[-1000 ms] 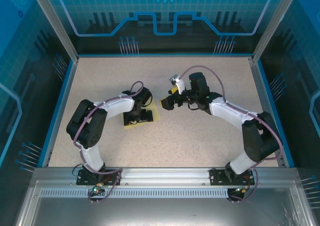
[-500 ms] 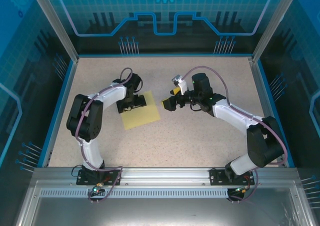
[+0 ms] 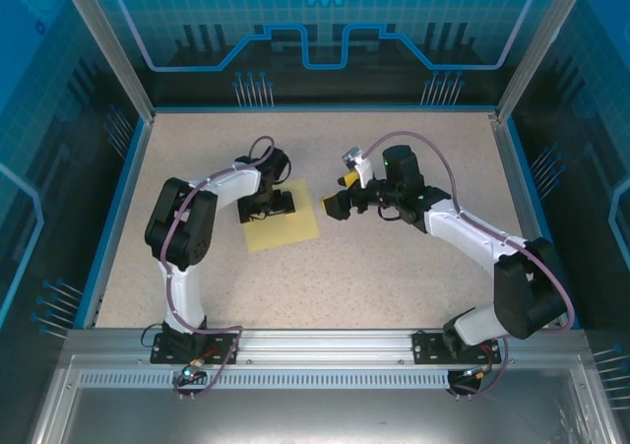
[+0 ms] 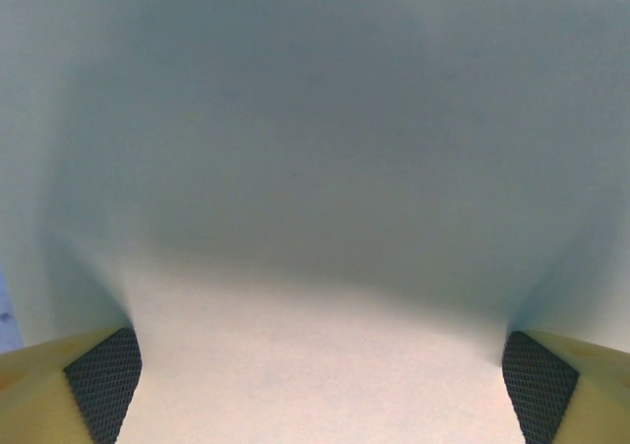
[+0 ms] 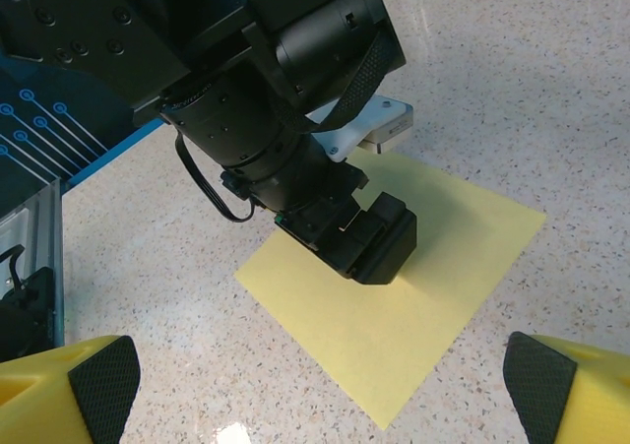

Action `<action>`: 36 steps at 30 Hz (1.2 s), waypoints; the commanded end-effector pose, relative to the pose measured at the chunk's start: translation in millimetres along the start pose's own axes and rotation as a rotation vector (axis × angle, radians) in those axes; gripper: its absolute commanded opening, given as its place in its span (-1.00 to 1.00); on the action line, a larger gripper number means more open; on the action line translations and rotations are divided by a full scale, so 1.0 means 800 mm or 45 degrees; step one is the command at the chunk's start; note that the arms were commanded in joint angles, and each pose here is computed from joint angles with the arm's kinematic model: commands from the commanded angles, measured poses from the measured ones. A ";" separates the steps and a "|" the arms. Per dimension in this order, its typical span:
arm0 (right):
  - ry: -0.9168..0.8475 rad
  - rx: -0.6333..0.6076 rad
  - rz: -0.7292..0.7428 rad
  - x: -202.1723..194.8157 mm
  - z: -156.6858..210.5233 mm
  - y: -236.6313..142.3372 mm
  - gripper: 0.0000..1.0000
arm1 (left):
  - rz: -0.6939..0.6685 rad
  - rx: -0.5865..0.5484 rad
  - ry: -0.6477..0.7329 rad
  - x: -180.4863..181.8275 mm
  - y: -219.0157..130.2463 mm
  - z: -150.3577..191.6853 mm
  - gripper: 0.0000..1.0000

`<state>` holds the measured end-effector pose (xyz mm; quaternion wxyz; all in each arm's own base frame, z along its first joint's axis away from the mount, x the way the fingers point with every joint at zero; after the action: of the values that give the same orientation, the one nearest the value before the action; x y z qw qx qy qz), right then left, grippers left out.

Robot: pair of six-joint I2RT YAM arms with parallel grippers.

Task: Fold a paper plane with a square sheet of paper (pick it up from the middle)
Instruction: Move the square sheet of paper to the center of the table.

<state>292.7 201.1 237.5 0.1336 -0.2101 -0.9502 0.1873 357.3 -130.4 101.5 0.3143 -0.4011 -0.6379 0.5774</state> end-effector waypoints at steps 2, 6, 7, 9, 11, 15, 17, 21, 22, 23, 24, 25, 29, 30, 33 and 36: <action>0.058 0.035 -0.009 0.003 0.016 -0.006 0.98 | 0.022 0.123 0.105 -0.026 0.017 0.036 0.97; 0.128 0.077 -0.036 0.009 0.028 -0.006 0.98 | 0.079 0.160 0.138 -0.057 0.014 0.059 0.97; 0.163 0.117 -0.035 0.012 0.043 -0.007 0.98 | 0.093 0.167 0.138 -0.064 0.012 0.063 0.97; 0.203 0.156 -0.013 0.016 0.053 -0.012 0.98 | 0.120 0.170 0.144 -0.079 0.007 0.072 0.97; 0.245 0.205 0.037 0.019 0.061 -0.019 0.98 | 0.139 0.171 0.153 -0.094 0.001 0.081 0.97; 0.369 0.320 0.172 0.018 0.077 -0.033 0.98 | 0.177 0.189 0.149 -0.121 -0.001 0.102 0.97; 0.431 0.377 0.212 0.018 0.083 -0.039 0.98 | 0.174 0.194 0.153 -0.129 -0.001 0.110 0.97; 0.495 0.420 0.240 0.023 0.094 -0.048 0.98 | 0.178 0.195 0.164 -0.134 -0.007 0.112 0.97; 0.507 0.416 0.241 0.025 0.095 -0.050 0.98 | 0.169 0.179 0.182 -0.133 -0.011 0.111 0.97; 0.519 0.411 0.242 0.027 0.096 -0.053 0.98 | 0.170 0.162 0.207 -0.132 -0.017 0.108 0.97; 0.532 0.411 0.247 0.028 0.096 -0.054 0.98 | 0.179 0.150 0.236 -0.132 -0.023 0.107 0.97; 0.549 0.414 0.251 0.030 0.096 -0.056 0.98 | 0.186 0.129 0.262 -0.132 -0.030 0.104 0.98; 0.602 0.445 0.275 0.038 0.094 -0.054 0.98 | 0.190 0.070 0.281 -0.114 -0.055 0.074 0.98; 0.611 0.450 0.289 0.040 0.092 -0.053 0.98 | 0.199 0.061 0.268 -0.106 -0.060 0.067 0.97; 0.648 0.492 0.377 0.045 0.088 -0.044 0.98 | 0.242 0.041 0.278 -0.079 -0.081 0.053 0.97; 0.661 0.534 0.488 0.050 0.079 -0.032 0.98 | 0.341 0.071 0.297 -0.054 -0.094 0.053 0.98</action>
<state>223.9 171.5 191.0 0.3624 -0.3447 -0.8002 0.3311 344.6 -202.4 150.9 0.3184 -0.5030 -0.5554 0.5806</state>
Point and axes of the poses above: each hand's point on the last joint's axis, 136 mm out from that joint toward the fingers, its own y axis out along the fingers, its own x axis along the line the jaws close on, z = x × y, the point moved 9 cm from there along -y, back along the fingers, and after that the axes turned 12 degrees about -y, right-handed, at the moved point
